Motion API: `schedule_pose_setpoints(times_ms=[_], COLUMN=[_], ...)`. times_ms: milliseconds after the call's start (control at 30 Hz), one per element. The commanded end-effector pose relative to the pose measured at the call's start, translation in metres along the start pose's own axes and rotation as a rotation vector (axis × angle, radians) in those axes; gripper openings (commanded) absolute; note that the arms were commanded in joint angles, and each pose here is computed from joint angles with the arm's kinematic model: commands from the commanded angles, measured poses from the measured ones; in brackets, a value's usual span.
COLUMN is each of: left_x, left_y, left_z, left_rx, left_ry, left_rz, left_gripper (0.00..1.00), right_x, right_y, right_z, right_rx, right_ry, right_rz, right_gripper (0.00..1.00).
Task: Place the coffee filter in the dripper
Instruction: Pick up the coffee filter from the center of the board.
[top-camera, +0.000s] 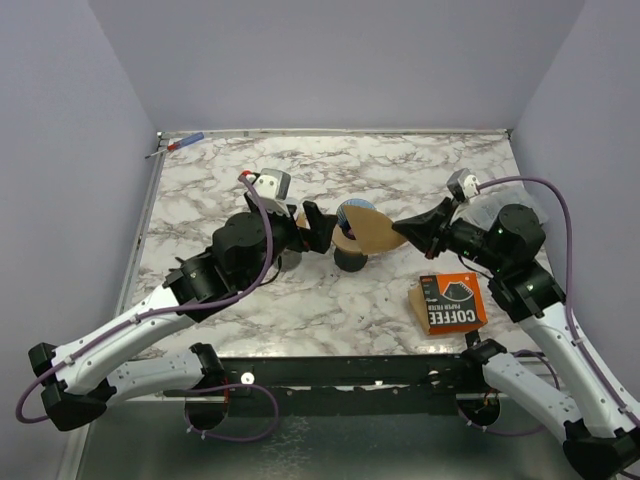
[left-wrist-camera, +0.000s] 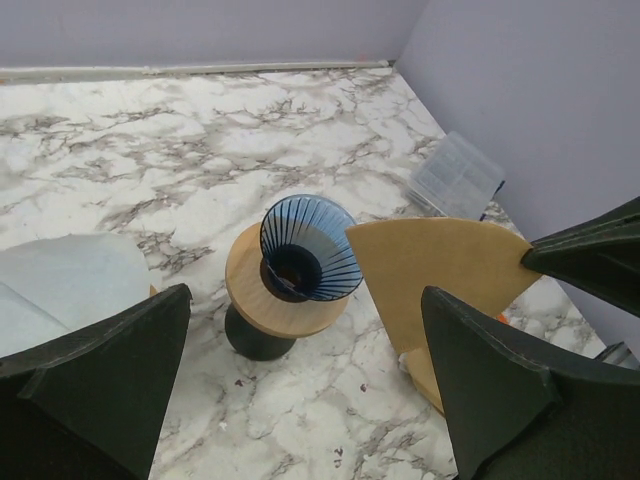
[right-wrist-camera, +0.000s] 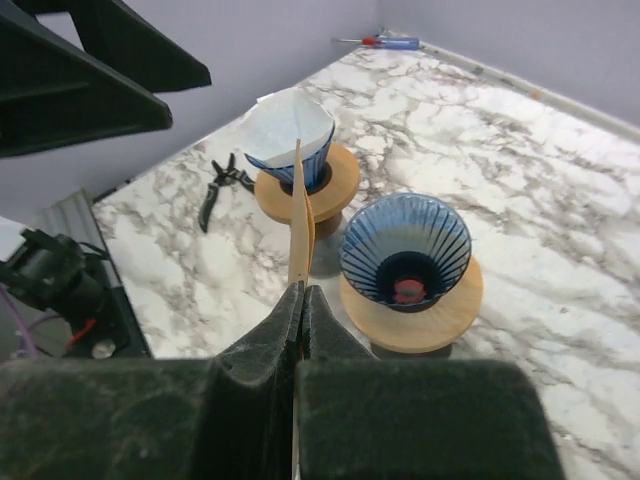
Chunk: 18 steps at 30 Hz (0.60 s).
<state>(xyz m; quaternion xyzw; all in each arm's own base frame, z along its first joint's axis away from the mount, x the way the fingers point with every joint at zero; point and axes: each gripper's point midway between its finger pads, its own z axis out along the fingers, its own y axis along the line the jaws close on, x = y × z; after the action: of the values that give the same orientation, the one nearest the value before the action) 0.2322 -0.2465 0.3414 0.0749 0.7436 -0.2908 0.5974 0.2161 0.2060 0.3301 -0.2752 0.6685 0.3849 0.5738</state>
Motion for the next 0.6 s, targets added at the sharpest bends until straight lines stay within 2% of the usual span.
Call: schedule_pose_setpoints(times_ms=[0,200,367,567], left_x=[-0.010,-0.020,-0.029,-0.009], left_y=[-0.005,-0.034,-0.054,-0.091], left_z=[0.000,0.003,0.001,-0.007], left_rx=[0.014,0.143,0.238,0.463], left_ry=[0.017,0.044,0.078,0.230], left_rz=[0.061,0.106,0.194,0.297], left_gripper=[0.99,0.99,0.99,0.99], right_x=[-0.014,-0.023,-0.006,0.022], right_y=[-0.009,-0.002,0.013,0.038], right_z=[0.005,0.004,-0.003,-0.020], right_rx=[0.009,-0.059,-0.180,-0.396], right_ry=[-0.050,-0.049,-0.019,0.014], right_rz=[-0.185,-0.358,-0.533,-0.794], right_gripper=[0.00,0.00,0.00,0.00])
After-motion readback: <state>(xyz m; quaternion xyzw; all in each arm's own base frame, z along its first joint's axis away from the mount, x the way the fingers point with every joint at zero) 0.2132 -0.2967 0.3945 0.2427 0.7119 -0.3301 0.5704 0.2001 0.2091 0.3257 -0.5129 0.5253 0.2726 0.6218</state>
